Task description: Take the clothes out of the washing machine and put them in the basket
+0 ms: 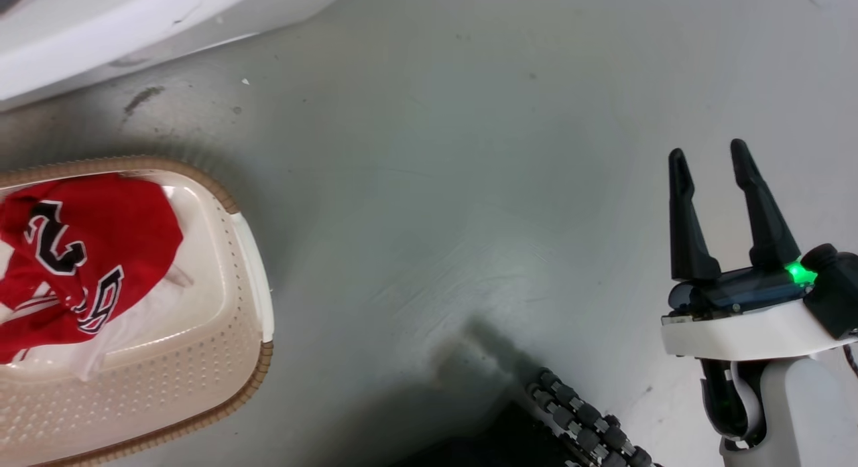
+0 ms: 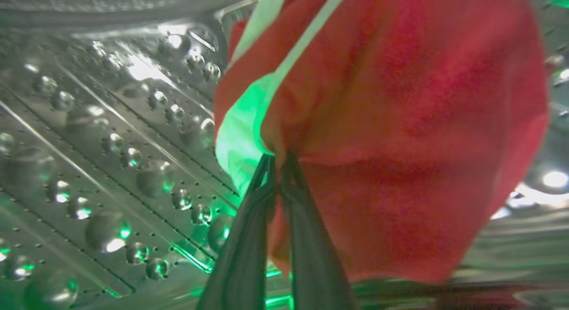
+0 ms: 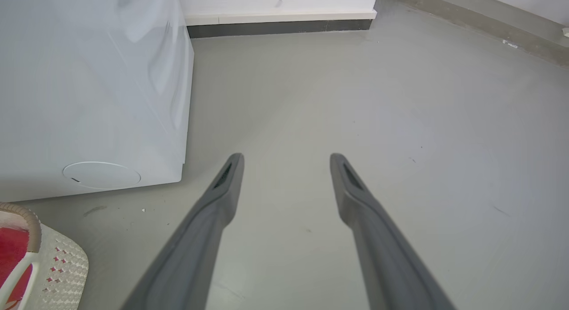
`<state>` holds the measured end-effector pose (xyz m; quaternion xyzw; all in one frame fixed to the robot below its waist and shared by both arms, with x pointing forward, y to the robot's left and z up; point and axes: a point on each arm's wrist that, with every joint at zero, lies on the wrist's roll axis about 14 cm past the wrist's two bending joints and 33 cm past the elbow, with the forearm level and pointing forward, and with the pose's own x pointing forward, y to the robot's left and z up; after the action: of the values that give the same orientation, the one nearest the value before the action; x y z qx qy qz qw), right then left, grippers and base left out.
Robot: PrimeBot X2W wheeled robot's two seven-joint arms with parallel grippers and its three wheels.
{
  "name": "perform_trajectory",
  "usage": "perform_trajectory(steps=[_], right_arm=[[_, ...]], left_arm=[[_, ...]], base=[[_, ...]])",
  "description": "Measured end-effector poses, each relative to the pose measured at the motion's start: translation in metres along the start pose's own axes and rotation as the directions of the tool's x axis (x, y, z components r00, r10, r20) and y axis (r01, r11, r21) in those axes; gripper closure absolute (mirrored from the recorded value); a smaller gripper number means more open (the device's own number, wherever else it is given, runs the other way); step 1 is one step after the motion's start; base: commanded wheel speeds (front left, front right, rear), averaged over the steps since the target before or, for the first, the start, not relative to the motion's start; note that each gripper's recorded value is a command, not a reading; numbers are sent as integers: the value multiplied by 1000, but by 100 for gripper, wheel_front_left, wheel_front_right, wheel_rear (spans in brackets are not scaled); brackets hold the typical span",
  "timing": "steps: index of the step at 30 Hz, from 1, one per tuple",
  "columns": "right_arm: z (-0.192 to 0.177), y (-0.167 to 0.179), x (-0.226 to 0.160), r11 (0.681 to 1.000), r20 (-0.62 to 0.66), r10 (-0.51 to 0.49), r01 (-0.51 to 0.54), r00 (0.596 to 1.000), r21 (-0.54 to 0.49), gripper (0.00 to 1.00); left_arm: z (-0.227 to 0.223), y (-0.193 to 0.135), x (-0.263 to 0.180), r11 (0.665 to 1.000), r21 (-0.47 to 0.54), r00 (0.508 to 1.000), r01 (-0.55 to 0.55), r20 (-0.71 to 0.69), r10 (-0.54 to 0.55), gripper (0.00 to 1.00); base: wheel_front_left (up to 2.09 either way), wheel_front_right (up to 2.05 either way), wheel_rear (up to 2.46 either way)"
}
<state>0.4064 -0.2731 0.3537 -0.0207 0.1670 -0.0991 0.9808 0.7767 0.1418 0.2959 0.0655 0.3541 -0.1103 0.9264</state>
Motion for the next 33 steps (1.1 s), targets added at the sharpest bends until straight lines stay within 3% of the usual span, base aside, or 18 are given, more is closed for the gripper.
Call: perform_trajectory(steps=[10, 12, 27, 33], right_arm=[[24, 1, 0, 1000, 71, 13, -11, 997, -22, 0], [37, 4, -5, 999, 107, 28, -24, 994, -32, 0], [88, 35, -44, 991, 251, 133, -123, 959, -53, 0], [104, 48, -62, 984, 303, 175, -164, 937, -62, 0]], left_arm=[[36, -6, -41, 999, -31, 978, 30, 205, -23, 100], [47, -13, -70, 996, -58, 949, 61, 314, -39, 100], [10, -18, -214, 997, -34, 869, 75, 493, -49, 100], [11, -10, -281, 997, -52, 794, 49, 608, -7, 100]], base=[[0, 0, 0], [0, 0, 0], [0, 0, 0], [0, 0, 0]])
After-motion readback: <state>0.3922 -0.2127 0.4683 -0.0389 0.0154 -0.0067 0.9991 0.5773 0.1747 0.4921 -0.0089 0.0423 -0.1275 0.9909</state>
